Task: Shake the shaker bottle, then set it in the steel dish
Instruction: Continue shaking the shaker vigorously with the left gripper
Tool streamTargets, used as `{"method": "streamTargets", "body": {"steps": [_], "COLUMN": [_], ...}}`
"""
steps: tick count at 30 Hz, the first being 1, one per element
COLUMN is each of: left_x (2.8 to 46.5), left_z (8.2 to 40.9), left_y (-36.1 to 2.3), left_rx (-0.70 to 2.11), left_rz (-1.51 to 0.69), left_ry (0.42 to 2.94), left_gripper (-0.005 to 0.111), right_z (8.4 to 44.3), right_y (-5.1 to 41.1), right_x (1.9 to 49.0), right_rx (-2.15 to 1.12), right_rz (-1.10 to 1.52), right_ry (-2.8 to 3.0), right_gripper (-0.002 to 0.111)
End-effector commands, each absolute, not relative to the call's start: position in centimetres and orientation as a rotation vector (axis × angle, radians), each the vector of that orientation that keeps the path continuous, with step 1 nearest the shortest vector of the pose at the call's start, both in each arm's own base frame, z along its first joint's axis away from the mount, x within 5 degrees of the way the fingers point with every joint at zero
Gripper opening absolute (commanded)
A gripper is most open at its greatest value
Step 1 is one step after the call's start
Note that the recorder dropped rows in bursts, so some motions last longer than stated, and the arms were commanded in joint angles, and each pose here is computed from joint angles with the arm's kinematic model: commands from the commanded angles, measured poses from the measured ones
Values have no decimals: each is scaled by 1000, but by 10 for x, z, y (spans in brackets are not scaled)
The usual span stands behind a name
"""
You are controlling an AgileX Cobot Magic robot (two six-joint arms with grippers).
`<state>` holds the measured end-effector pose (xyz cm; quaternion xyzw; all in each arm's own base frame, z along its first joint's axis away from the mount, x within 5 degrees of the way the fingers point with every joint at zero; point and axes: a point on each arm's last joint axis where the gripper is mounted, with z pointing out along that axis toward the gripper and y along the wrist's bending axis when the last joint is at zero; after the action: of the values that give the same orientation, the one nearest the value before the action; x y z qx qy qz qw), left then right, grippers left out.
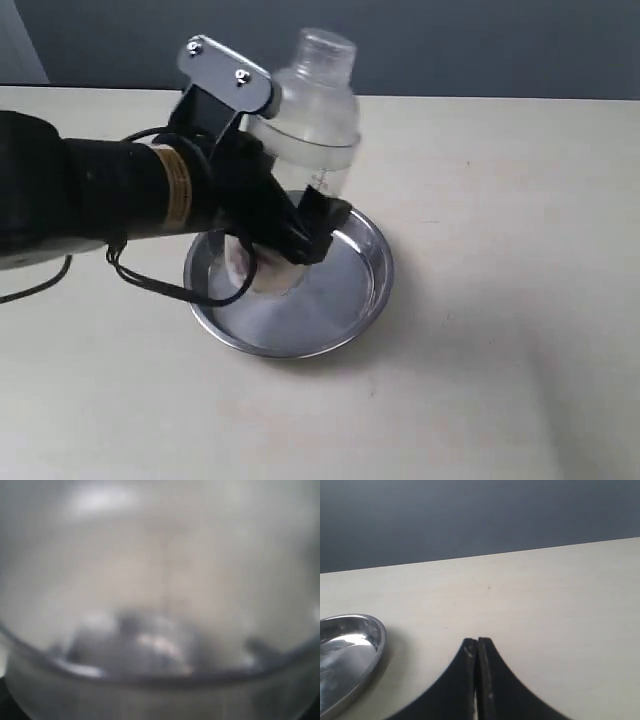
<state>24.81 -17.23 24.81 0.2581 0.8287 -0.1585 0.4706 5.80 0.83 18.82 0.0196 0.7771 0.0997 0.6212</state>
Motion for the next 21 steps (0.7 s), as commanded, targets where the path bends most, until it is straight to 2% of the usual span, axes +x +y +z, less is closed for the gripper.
{"method": "streamTargets", "body": {"steps": [1,2,6,7,8,10,12,13,14,15,17,19,20,21], "left_x": [288,288,252,247,247,258,265,266,262,258,246,238,236,236], "left_z": [249,267,377,385,376,320,257,248,252,271,330,378,391,389], "left_y": [-132,-133,-130,-126,-122,-121,-123,-125,-131,-135,-141,-137,-134,-133], "left_rx": [217,197,409,391,370,348,270,254,302,363,438,439,436,427], "left_rz": [-451,-516,-561,-545,-508,-433,-450,-482,-529,-586,-690,-686,-650,-629], "left_ry": [2084,1999,1528,1517,1575,1808,2036,2052,2001,1884,1596,1438,1420,1443], "left_gripper": [0,0,0,0,0,0,0,0,0,0,0,0,0,0], "right_z": [189,189,189,189,189,189,189,189,189,189,189,189,189,189], "right_y": [8,8,8,8,8,8,8,8,8,8,8,8,8,8], "right_x": [59,59,59,59,59,59,59,59,59,59,59,59,59,59], "right_rx": [42,42,42,42,42,42,42,42,42,42,42,41,41,41], "right_rz": [228,228,228,228,228,228,228,228,228,228,228,226,226,226], "right_ry": [1772,1772,1774,1774,1774,1774,1774,1774,1774,1774,1774,1777,1779,1779], "right_gripper": [-1,-1,-1,-1,-1,-1,-1,-1,-1,-1,-1,-1,-1,-1]}}
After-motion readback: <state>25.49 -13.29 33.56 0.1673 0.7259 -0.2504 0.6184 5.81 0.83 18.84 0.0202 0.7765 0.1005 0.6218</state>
